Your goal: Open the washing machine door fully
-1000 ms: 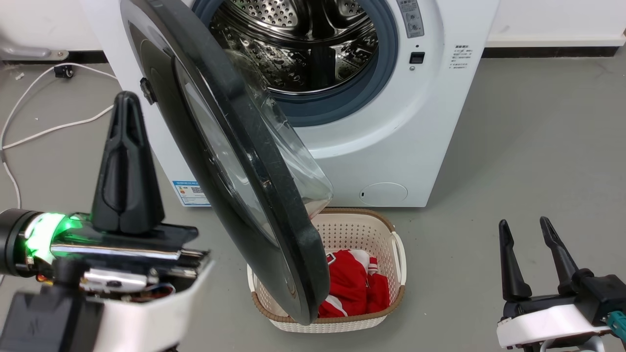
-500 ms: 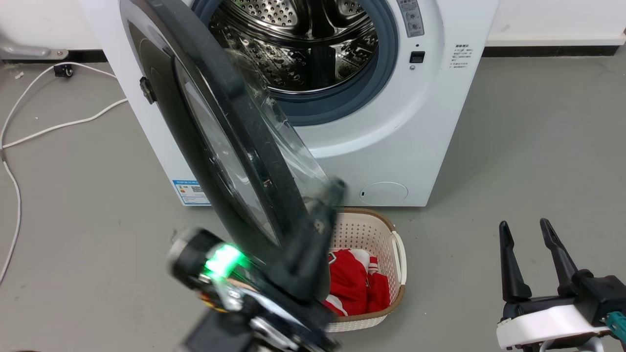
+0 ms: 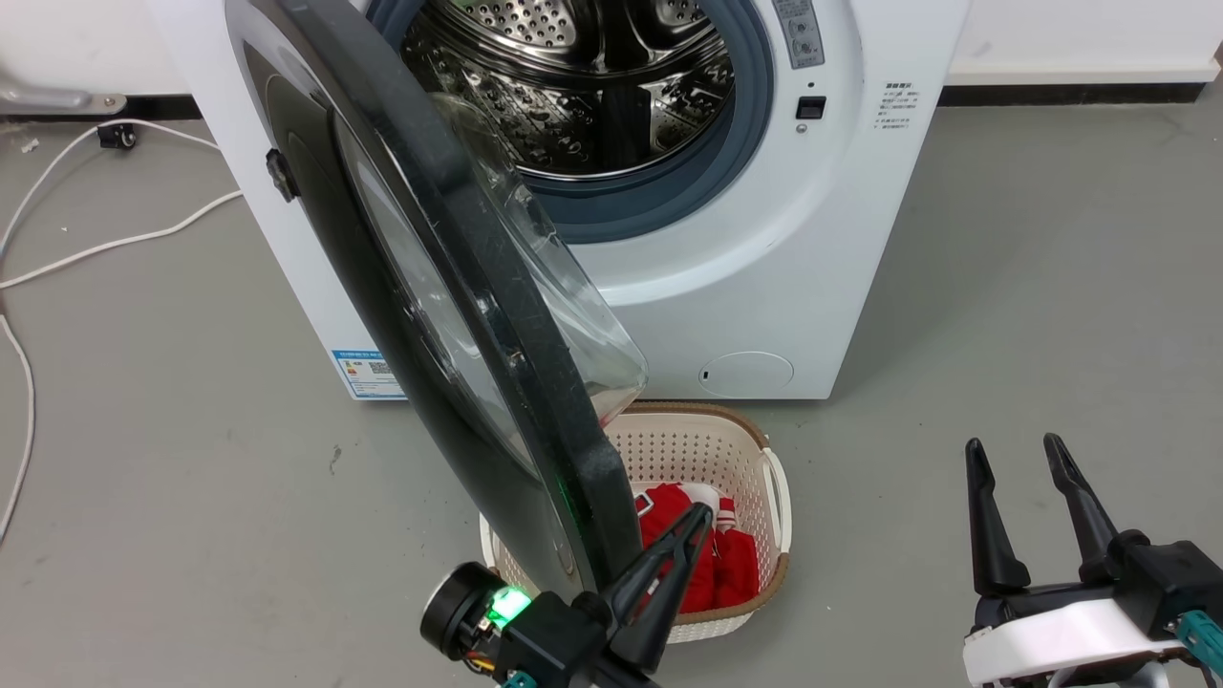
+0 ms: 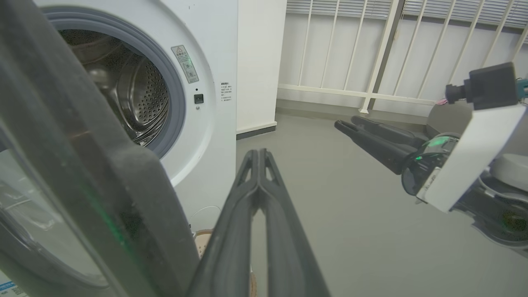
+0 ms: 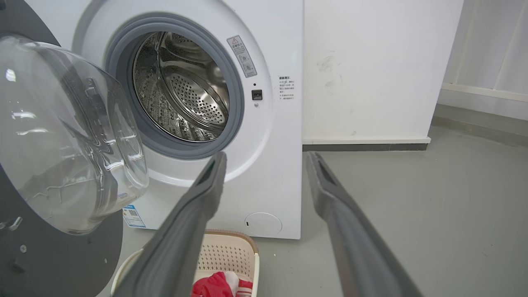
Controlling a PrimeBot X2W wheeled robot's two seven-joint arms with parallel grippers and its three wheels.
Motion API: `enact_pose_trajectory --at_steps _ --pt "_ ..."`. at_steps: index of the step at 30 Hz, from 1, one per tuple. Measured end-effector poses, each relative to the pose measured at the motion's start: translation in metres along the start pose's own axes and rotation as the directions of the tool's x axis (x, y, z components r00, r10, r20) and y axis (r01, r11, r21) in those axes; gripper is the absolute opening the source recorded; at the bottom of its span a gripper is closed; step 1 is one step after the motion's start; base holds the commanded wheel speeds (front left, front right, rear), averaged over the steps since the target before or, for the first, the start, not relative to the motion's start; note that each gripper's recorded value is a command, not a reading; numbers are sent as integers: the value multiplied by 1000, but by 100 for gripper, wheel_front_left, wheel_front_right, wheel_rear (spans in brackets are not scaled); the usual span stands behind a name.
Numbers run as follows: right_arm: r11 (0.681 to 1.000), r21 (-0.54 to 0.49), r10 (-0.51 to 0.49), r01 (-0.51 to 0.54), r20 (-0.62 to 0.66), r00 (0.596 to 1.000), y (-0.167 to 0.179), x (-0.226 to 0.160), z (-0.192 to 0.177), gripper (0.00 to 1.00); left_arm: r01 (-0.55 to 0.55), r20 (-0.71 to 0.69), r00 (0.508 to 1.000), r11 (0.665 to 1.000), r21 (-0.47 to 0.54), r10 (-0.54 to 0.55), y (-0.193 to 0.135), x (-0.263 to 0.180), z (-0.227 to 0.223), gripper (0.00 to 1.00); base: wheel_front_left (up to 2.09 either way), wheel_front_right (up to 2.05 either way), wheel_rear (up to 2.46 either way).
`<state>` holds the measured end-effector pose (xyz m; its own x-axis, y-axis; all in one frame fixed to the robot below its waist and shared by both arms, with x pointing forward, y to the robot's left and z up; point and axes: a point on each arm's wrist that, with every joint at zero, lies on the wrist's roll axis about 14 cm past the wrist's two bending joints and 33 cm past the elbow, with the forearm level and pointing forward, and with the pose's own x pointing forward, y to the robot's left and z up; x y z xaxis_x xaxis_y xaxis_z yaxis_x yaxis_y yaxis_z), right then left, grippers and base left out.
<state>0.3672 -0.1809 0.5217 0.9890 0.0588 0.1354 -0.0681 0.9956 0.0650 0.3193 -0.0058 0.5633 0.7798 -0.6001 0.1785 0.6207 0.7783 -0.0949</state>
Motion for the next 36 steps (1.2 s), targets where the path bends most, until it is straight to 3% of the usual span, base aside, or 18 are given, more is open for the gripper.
enact_pose_trajectory --at_steps 24,36 --pt "1000 30 -5 6 -25 1000 0 4 -9 100 -180 43 983 984 8 179 40 6 -3 0 0 0 0" --pt "999 52 -1 3 -47 999 1 11 -19 100 -292 50 955 957 -1 291 54 -25 2 0 0 0 0"
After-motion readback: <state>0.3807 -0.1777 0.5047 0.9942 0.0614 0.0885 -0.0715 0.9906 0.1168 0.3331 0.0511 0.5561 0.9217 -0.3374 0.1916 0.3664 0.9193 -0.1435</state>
